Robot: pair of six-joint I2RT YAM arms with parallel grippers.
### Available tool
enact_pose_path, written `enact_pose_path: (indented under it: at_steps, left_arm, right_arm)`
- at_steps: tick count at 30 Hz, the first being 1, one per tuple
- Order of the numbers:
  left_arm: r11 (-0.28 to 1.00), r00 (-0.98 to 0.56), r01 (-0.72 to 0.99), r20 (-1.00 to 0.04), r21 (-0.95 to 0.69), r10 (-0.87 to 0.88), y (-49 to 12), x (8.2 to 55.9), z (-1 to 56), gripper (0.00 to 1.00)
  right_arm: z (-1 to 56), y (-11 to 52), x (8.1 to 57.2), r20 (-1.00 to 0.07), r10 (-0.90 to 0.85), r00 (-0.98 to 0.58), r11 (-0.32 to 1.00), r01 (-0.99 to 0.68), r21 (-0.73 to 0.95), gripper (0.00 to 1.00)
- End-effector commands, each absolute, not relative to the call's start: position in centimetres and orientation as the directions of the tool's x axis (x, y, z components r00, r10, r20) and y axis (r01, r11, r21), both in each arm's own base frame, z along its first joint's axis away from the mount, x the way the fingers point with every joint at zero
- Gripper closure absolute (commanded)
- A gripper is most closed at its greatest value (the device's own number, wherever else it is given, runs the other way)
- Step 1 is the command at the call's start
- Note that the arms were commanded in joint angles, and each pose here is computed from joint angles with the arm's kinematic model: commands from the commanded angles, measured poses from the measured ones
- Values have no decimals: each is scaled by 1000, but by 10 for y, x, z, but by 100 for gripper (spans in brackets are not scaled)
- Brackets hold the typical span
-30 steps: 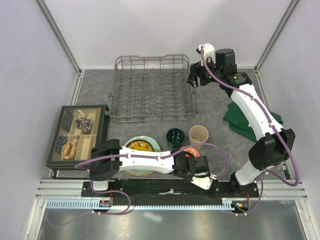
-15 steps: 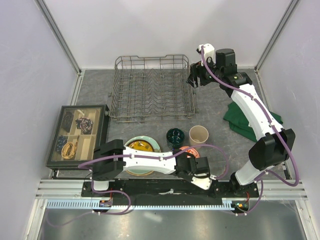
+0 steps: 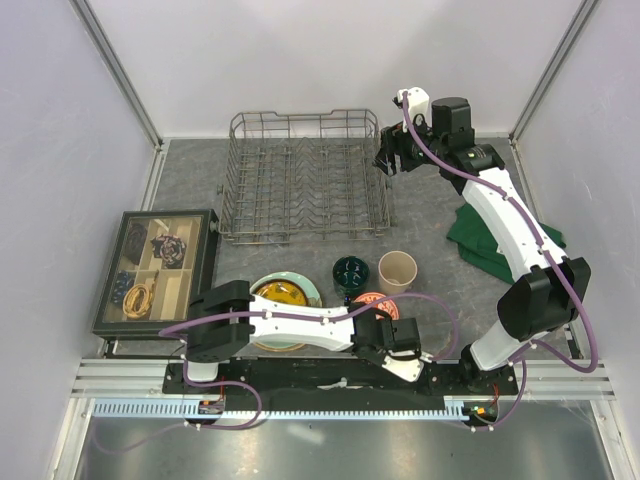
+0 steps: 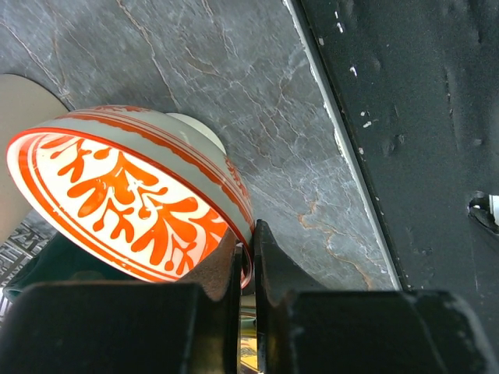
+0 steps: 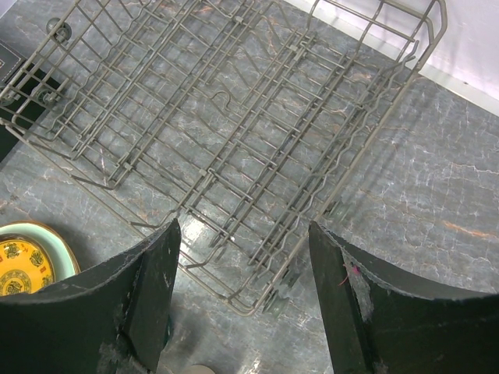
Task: Unload the mixed dishes from the dish rack
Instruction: Place the bowl at the center of the board, then reset both arms
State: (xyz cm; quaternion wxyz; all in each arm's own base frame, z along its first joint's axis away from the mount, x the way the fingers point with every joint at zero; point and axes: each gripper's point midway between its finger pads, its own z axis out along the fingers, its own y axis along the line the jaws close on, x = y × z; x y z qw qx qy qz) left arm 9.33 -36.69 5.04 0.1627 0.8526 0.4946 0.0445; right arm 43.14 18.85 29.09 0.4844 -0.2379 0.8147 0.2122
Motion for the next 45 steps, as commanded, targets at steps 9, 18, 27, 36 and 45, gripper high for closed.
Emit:
enact_pose_path:
  at_steps: [9,18,27,36,45]
  left_arm:
    - [-472,542,799,-106,372,834,-386,86,60,73]
    - [-461,545,793,-127,398,829,-393,85,73,58]
    - [-423,546,799,-222,426,808,-402,81,108,36]
    - [-300,486,845,-400,443,777,-402,95,169,19]
    - [76,227,922,-686,381,692,-367,181,253,15]
  right_arm:
    - [306,189,428,-910,-158,-383,787,-606,119,25]
    - [306,187,426,-911,-156,-381,787,-605,118,25]
    - [303,183,428,-909,-156,-385,797,-593,114,25]
    - [294,179,435,-899,-166,-405,811,-575,109,21]
    - [290,165,449,-898,-171,-406,856,-512,69,11]
